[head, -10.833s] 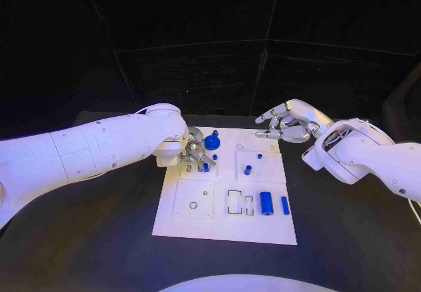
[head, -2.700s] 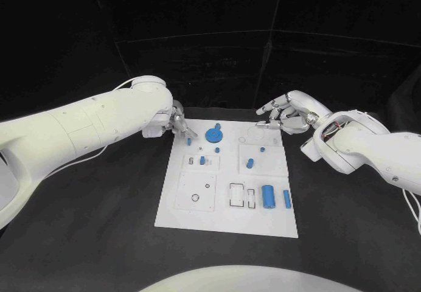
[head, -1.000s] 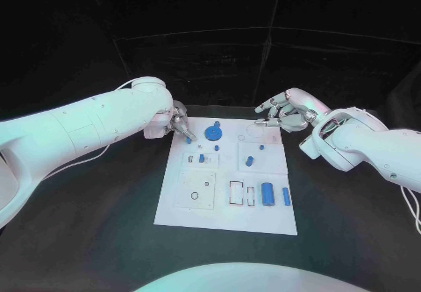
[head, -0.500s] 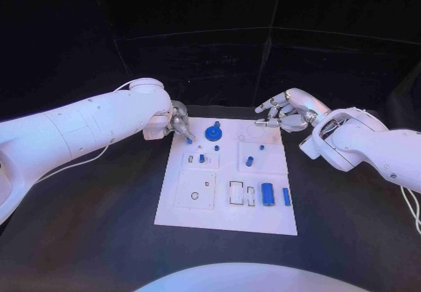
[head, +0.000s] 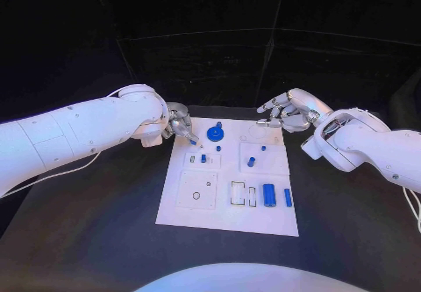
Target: Assemble the parts on the task board
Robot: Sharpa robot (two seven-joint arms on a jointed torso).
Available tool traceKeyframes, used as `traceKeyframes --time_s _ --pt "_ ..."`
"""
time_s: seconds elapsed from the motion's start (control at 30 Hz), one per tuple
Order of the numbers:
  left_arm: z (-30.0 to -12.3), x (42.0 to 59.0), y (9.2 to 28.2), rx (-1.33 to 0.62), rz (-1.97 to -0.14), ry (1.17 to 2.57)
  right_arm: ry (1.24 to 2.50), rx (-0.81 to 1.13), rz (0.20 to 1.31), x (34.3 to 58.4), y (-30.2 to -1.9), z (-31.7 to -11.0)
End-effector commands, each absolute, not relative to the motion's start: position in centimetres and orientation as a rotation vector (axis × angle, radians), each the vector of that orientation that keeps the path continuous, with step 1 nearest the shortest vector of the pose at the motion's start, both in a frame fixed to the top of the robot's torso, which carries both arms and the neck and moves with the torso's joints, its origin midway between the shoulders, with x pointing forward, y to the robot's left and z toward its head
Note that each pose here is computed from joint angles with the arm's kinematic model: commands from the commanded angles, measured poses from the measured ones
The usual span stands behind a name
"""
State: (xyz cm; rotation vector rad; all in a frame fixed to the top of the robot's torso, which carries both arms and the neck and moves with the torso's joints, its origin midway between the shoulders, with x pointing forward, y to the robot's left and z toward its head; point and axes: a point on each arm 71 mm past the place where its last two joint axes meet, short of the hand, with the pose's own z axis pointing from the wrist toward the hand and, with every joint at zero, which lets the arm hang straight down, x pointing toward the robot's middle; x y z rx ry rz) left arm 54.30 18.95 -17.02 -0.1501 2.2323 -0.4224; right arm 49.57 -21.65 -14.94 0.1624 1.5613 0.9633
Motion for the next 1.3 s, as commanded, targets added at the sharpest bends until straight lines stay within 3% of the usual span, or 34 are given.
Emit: traceKeyframes --time_s 0.03,0.57,1.3 --pt "-16.7 53.7 18.8 -0.19 -0.498 2.177 1.561 0.161 0.974 49.6 -21.6 -14.8" --pt "-18.3 51.5 19.4 -0.204 -0.496 2.209 1.563 0.165 0.972 49.8 -21.6 -14.9" --pt "-20.1 50.7 19.7 -0.181 -0.427 2.293 1.564 0.163 0.976 49.8 -21.4 -14.9"
